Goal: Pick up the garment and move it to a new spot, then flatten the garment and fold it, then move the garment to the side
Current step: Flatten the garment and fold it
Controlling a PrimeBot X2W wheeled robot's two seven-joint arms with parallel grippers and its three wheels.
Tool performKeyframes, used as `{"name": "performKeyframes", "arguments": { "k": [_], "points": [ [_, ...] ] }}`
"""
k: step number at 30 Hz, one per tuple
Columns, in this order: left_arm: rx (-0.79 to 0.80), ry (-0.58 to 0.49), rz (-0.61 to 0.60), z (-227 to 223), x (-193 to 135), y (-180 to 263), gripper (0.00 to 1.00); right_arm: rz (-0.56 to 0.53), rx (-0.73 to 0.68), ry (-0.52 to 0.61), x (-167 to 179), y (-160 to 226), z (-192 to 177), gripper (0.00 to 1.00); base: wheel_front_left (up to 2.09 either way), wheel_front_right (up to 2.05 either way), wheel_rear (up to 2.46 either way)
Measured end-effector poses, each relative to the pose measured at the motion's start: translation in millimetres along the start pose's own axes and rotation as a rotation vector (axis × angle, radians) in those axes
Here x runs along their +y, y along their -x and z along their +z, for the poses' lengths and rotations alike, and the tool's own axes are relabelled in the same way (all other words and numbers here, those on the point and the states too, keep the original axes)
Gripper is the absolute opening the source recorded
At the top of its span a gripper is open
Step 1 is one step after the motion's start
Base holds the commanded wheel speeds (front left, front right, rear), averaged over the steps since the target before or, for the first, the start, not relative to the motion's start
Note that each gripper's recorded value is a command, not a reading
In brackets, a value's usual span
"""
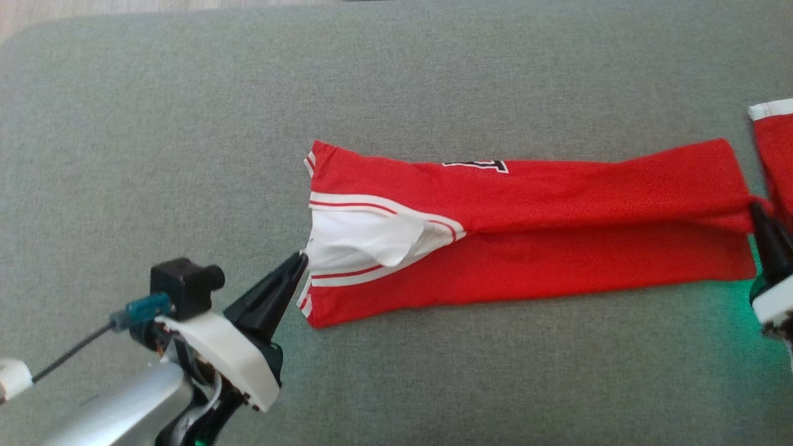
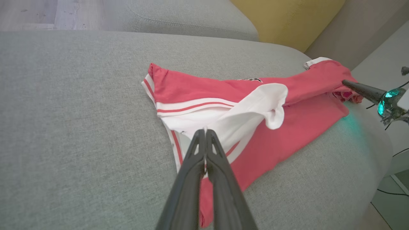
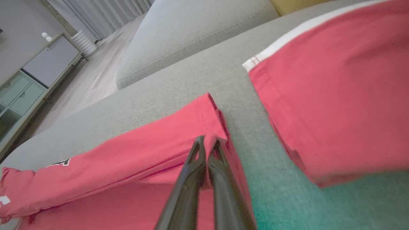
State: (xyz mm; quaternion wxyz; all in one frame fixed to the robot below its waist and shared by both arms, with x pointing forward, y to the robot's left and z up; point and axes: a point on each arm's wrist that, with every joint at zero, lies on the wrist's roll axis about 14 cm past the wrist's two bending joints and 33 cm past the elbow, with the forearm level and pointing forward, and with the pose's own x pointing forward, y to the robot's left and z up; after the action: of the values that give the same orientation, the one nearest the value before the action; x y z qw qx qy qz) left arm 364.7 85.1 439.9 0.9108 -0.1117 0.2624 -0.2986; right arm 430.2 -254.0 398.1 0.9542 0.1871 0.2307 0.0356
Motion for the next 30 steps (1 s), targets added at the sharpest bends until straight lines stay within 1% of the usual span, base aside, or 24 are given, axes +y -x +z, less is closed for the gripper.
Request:
{"name": "performKeyframes", "arguments": {
  "k": [1,2,7,15,18,21,25,30],
  "points": [
    [0.001,0.015,0.001,-2.6,-1.2,0.0,0.98,-0.016,0.006,-0.01,-4.3,3.5,-4.6,1.0,0.0,0.0,0.0],
    [0.003,0.023,0.004,-5.5,-1.8,0.5,1.0,-0.031,0.012,-0.013,-8.3,7.1,-9.0,1.0,0.0,0.0,0.0],
    [-0.067,0.052,0.028,-6.8,-7.2,3.6,1.0,-0.066,0.002,-0.041,-15.6,24.7,-19.0,1.0,0.0,0.0,0.0],
    [-0.22,0.017,0.173,-2.7,-12.8,6.4,1.0,-0.106,-0.073,-0.067,-19.7,56.3,-25.7,1.0,0.0,0.0,0.0],
    [-0.323,0.003,0.234,15.1,-17.2,9.9,1.0,-0.111,-0.099,-0.073,-17.5,61.5,-24.4,1.0,0.0,0.0,0.0],
    [-0.428,-0.018,0.291,32.0,-21.3,19.4,1.0,-0.113,-0.113,-0.069,-15.0,59.2,-19.2,1.0,0.0,0.0,0.0],
    [-0.497,-0.036,0.348,34.0,-25.7,34.6,1.0,-0.121,-0.108,-0.063,-12.3,52.2,-16.4,1.0,0.0,0.0,0.0],
    [-0.574,-0.093,0.383,44.7,-32.9,47.5,1.0,-0.129,-0.073,-0.049,-7.1,33.7,-14.3,1.0,0.0,0.0,0.0]
  ]
}}
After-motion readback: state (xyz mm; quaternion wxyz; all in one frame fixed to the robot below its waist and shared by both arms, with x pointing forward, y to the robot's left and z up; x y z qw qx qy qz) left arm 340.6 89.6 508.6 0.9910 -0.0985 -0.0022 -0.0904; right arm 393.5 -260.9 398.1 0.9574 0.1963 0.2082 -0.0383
